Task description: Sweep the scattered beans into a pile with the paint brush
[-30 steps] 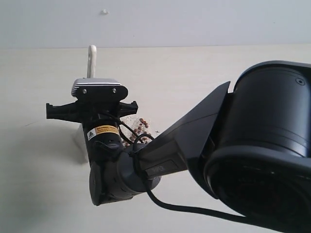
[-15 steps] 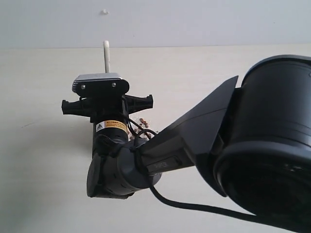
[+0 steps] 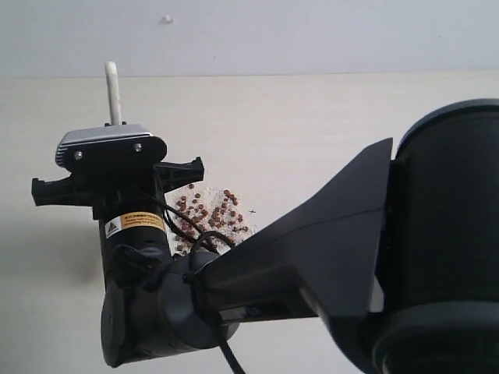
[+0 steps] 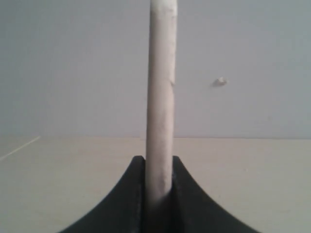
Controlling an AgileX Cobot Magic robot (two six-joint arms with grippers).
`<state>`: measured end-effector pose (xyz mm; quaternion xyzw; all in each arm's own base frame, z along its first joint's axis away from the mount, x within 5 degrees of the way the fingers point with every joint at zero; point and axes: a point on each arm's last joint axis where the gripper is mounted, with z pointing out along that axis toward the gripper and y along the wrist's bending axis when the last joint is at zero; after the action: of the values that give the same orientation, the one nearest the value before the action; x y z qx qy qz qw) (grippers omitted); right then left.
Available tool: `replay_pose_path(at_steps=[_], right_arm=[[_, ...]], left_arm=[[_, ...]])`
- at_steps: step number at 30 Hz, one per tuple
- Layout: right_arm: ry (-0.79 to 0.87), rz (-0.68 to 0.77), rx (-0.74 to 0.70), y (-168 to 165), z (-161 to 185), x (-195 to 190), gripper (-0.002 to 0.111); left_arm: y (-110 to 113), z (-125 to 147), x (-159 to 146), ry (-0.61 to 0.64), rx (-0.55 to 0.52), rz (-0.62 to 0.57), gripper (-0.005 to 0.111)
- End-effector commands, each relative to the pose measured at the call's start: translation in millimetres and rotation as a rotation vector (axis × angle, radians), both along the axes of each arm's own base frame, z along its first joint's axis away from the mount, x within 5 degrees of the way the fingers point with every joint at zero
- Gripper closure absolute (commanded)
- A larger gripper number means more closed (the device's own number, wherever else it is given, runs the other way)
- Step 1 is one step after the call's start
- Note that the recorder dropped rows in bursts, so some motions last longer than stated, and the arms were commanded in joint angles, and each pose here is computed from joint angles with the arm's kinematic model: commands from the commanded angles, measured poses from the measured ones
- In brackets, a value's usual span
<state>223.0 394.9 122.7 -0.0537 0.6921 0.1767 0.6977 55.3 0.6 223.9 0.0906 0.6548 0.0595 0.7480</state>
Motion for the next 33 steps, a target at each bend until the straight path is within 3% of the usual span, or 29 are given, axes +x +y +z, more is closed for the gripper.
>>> replay_pose_path(at_steps=[1,16,20,27,33], right_arm=[[0.081,0.063,0.003,6.3,-2.6,-5.6,0.108],[0.101,-0.002,-0.026,0.4,-4.7,-2.9,0.108],[0.079,0.014,-0.045,1.5,16.1,-4.1,0.108],[0.235,0.148,-0.083,9.5,27.8,-10.6,0.108],[0.303,0.118,-0.171,5.8,18.0,-11.2,0.108]], left_arm=[[-0.8,-1.2,-0.3,0.0,-0.001,-0.011,0.107],[-1.1,-1.3,-0.3,0.0,0.0,-0.014,0.107],[-1.1,-1.3,-0.3,0.0,0.0,-0.014,0.107],[-1.1,-1.3,-0.3,0.0,0.0,-0.014,0.107],[-1.1,-1.3,-0.3,0.0,0.0,-0.014,0.107]])
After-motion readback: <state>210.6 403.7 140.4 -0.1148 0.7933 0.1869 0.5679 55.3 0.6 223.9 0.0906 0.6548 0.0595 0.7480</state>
